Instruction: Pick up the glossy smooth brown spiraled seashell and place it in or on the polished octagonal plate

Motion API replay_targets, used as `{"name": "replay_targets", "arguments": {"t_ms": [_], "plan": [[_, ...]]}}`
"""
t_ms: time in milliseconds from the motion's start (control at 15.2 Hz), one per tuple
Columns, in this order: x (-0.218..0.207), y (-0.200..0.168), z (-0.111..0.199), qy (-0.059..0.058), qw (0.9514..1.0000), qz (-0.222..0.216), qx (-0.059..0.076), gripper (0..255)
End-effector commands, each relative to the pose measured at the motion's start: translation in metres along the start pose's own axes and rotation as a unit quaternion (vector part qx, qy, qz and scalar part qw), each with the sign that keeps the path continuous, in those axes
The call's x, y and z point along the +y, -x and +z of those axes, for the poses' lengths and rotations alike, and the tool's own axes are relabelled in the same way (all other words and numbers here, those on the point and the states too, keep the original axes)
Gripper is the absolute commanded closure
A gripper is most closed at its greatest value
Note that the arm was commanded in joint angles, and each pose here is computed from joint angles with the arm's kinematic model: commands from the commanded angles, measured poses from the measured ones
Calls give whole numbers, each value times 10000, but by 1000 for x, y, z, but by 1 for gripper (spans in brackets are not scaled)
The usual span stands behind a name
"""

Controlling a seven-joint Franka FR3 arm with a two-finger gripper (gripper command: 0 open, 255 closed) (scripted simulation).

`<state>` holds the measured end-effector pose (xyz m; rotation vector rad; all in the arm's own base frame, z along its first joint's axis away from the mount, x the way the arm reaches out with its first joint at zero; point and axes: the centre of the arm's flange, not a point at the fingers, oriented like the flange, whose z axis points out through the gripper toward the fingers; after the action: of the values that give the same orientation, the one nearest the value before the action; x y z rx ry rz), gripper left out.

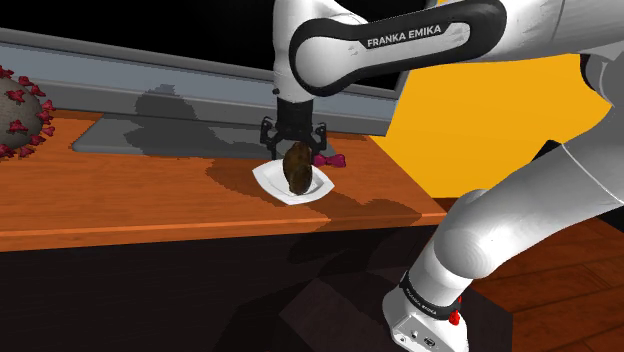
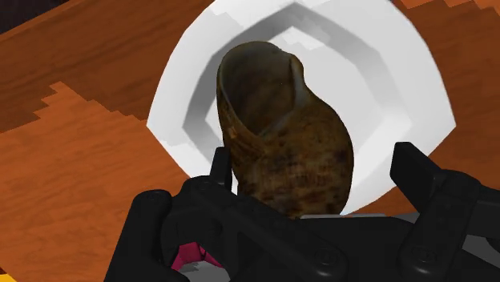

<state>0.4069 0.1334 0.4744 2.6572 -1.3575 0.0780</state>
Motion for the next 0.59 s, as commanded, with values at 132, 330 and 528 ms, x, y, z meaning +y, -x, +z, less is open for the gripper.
{"name": "replay_targets", "arguments": {"t_ms": [132, 330, 528], "plan": [[1, 5, -30, -113, 9990, 116, -413, 0], [1, 5, -30, -113, 9990, 116, -413, 0], [1, 5, -30, -113, 9990, 116, -413, 0]]}}
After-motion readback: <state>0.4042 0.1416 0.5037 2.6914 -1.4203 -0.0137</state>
